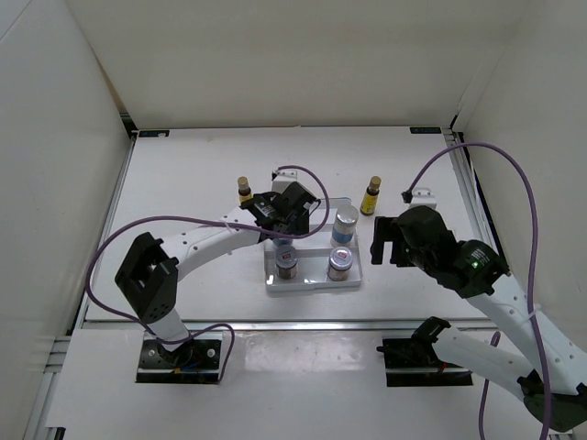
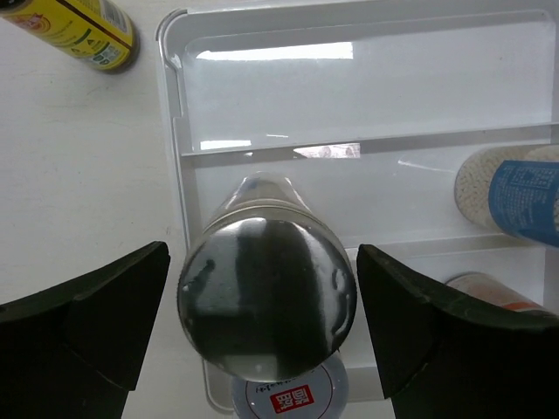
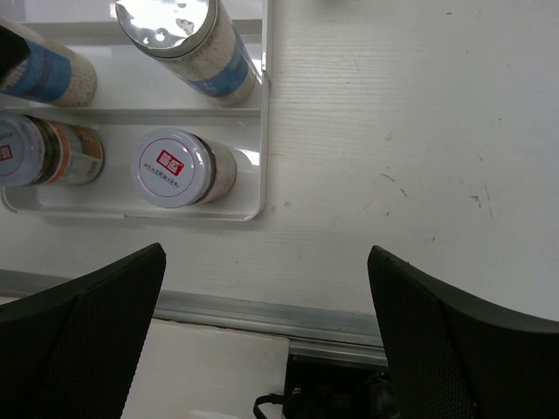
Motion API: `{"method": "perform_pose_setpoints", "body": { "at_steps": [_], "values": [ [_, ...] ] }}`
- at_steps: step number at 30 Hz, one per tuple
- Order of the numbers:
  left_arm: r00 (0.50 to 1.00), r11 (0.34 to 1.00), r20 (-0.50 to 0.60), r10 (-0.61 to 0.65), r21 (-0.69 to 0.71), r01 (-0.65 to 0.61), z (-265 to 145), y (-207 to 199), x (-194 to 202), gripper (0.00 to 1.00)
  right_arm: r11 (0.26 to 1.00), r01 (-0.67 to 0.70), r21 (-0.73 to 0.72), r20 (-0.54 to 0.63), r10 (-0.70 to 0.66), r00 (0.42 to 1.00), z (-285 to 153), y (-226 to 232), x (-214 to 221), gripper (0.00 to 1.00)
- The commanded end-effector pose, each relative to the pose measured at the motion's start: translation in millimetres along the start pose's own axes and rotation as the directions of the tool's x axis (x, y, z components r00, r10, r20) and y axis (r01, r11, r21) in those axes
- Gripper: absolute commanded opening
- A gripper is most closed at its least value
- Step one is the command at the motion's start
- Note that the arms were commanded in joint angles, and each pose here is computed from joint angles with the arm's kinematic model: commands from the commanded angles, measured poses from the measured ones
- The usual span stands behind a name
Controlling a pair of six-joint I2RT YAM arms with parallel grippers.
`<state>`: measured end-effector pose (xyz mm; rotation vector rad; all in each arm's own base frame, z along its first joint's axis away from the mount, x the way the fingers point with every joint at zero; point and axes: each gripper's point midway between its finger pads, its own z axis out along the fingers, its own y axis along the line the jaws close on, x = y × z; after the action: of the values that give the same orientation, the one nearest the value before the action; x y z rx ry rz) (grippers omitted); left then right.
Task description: Organize the condiment bottles
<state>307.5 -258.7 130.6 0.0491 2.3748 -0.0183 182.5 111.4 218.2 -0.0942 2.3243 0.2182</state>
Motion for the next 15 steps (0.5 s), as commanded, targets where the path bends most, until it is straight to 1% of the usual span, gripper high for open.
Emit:
{"method": "perform_pose_setpoints", "body": {
  "at_steps": [1, 3, 4, 5, 8, 9, 10, 12, 13, 14, 15],
  "values": [
    [0.998, 0.997, 0.043, -0.048, 0.055, 0.045, -23, 0, -34, 0.99, 1.000, -0.005, 0.004, -0.003, 0.005, 1.000, -4, -1, 0, 1.00],
    [0.996, 0.996, 0.078, -0.043, 0.080, 0.037, -41, -1, -55, 0.99, 1.000, -0.008, -0.010, -0.001, 0.008, 1.000, -8, 3, -5, 1.00],
    [0.996, 0.996, 0.084, -0.035, 0.083, 0.028, -46, -1, -61, 0.99, 1.000, -0.003, 0.009, -0.005, 0.003, 1.000, -7, 1, -8, 1.00],
    [0.991, 0.995, 0.129, -0.039, 0.095, 0.027, -61, 0, -80, 0.99, 1.000, -0.001, 0.023, -0.003, 0.001, 1.000, -7, 1, -12, 1.00],
    [0.981, 0.998, 0.194, -0.030, 0.069, 0.017, -91, 19, -104, 0.99, 0.996, 0.023, 0.089, 0.017, -0.024, 1.000, -3, -8, -27, 1.00],
    [0.975, 0.998, 0.220, -0.019, 0.067, 0.004, -102, 24, -113, 0.99, 0.994, 0.039, 0.107, -0.004, -0.038, 0.999, 3, -8, -29, 1.00],
    [0.967, 0.997, 0.252, -0.026, 0.073, 0.007, -115, 31, -121, 0.99, 0.992, 0.041, 0.119, 0.009, -0.042, 0.999, 2, -9, -39, 1.00],
    [0.960, 1.000, 0.279, -0.006, 0.024, -0.001, -122, 54, -126, 0.99, 0.987, 0.067, 0.144, -0.004, -0.067, 0.998, 15, -9, -51, 1.00],
    [0.954, 1.000, 0.301, -0.015, 0.014, 0.012, -130, 66, -129, 0.99, 0.989, 0.071, 0.132, -0.003, -0.071, 0.997, 19, -6, -57, 0.98],
    [0.950, 0.999, 0.311, -0.017, -0.030, 0.028, -129, 82, -130, 0.99, 0.990, 0.054, 0.128, 0.018, -0.057, 0.998, 28, -3, -72, 0.94],
    [0.953, 0.997, 0.304, -0.012, -0.074, 0.036, -124, 101, -125, 0.99, 0.993, 0.051, 0.107, 0.028, -0.054, 0.998, 39, 0, -87, 0.93]
  ]
}}
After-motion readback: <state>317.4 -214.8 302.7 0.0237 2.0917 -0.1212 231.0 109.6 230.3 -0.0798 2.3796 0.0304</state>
